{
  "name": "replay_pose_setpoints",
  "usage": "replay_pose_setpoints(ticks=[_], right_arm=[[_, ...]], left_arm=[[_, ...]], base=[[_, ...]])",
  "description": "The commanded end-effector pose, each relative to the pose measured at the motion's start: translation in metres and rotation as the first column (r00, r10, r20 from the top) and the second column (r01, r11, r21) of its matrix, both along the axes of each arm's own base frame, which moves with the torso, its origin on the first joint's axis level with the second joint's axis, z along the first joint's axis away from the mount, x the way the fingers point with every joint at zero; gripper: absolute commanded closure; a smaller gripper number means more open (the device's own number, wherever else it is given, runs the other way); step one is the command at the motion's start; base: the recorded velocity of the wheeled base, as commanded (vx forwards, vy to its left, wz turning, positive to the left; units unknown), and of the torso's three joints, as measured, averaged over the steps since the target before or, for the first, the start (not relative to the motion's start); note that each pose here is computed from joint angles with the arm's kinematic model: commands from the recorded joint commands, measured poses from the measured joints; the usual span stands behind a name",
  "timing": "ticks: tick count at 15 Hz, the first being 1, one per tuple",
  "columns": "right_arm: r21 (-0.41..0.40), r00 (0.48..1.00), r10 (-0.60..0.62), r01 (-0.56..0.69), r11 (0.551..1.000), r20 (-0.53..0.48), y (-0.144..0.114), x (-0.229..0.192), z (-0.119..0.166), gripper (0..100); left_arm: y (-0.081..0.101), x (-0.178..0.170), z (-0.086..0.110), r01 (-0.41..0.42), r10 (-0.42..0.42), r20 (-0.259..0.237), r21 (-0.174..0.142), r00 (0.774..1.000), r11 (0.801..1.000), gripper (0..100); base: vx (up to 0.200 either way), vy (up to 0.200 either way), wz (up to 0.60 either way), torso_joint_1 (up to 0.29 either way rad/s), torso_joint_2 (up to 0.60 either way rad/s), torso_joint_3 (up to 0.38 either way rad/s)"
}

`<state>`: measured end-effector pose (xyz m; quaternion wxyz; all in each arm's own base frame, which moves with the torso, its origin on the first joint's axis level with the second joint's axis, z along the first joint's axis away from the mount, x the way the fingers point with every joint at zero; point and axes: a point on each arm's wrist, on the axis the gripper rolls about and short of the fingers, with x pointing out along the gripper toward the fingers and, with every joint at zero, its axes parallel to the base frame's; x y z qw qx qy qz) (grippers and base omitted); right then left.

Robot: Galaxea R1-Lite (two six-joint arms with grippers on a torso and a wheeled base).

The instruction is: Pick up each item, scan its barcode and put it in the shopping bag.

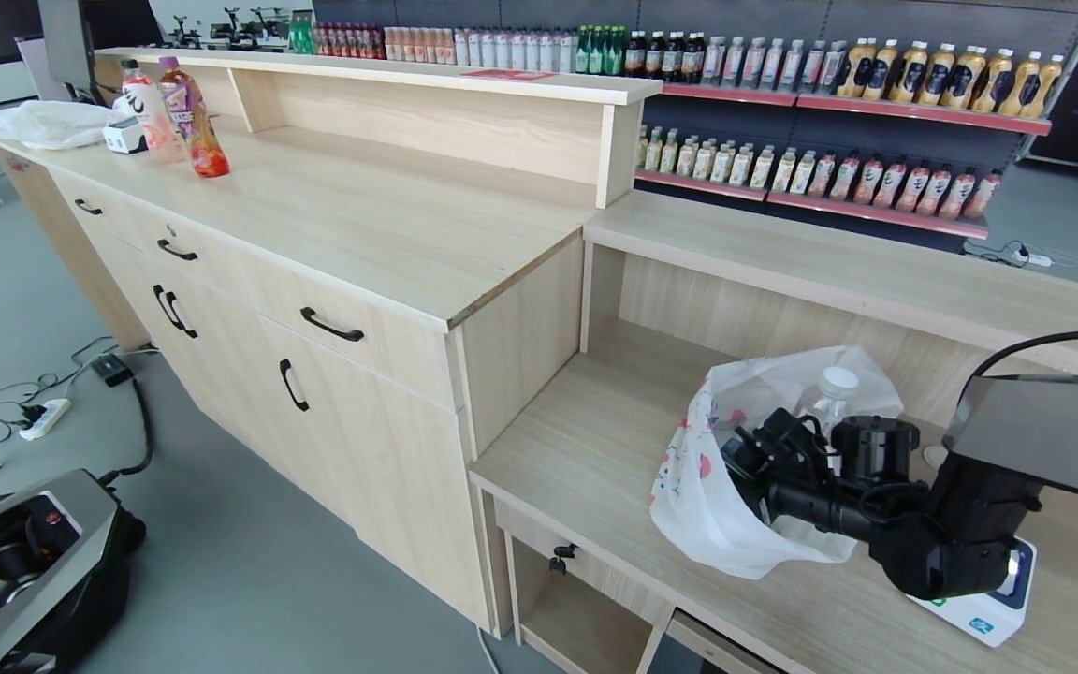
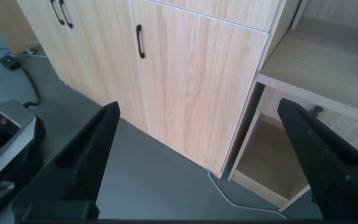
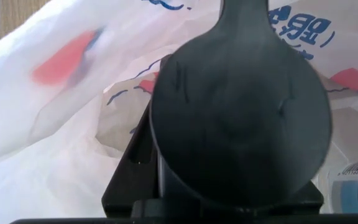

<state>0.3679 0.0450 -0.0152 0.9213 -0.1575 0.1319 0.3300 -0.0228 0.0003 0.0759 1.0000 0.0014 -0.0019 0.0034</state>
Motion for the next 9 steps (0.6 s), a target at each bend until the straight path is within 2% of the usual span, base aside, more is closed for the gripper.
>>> replay_pose_setpoints(ticks=[1,2,3,4,6,9], right_arm=[[0.001,1.000,0.001,-0.001,1.000,-0.001,0.001,-0.001,0.002,100],[0.005,1.000,-0.001,0.001,1.000,0.004,0.000,-0.002,0.008,100],[0.016,1.000,-0.005,0.005,1.000,0.008,0.000,-0.003,0.014,0],[0.027,1.000,-0.008,0.008,1.000,0.009,0.000,-0.004,0.018,0],[0.065,1.000,-0.018,0.016,0.998,0.024,0.001,-0.016,0.046,0],[0.068,0.996,-0.027,0.021,0.997,0.087,-0.003,-0.047,0.107,0]], left_arm=[[0.000,0.000,0.000,-0.001,0.001,0.001,-0.001,1.000,1.000,0],[0.000,0.000,0.000,-0.001,0.001,0.001,0.000,1.000,1.000,0],[0.000,0.000,0.000,-0.001,0.001,0.001,0.000,1.000,1.000,0],[0.000,0.000,0.000,-0.001,0.001,0.001,0.000,1.000,1.000,0],[0.000,0.000,0.000,-0.001,0.001,0.001,0.000,1.000,1.000,0],[0.000,0.000,0.000,-0.001,0.001,0.001,0.000,1.000,1.000,0]], base=[[0.000,0.000,0.00,0.000,0.00,0.000],[0.000,0.000,0.00,0.000,0.00,0.000],[0.000,0.000,0.00,0.000,0.00,0.000],[0.000,0.000,0.00,0.000,0.00,0.000],[0.000,0.000,0.00,0.000,0.00,0.000],[0.000,0.000,0.00,0.000,0.00,0.000]])
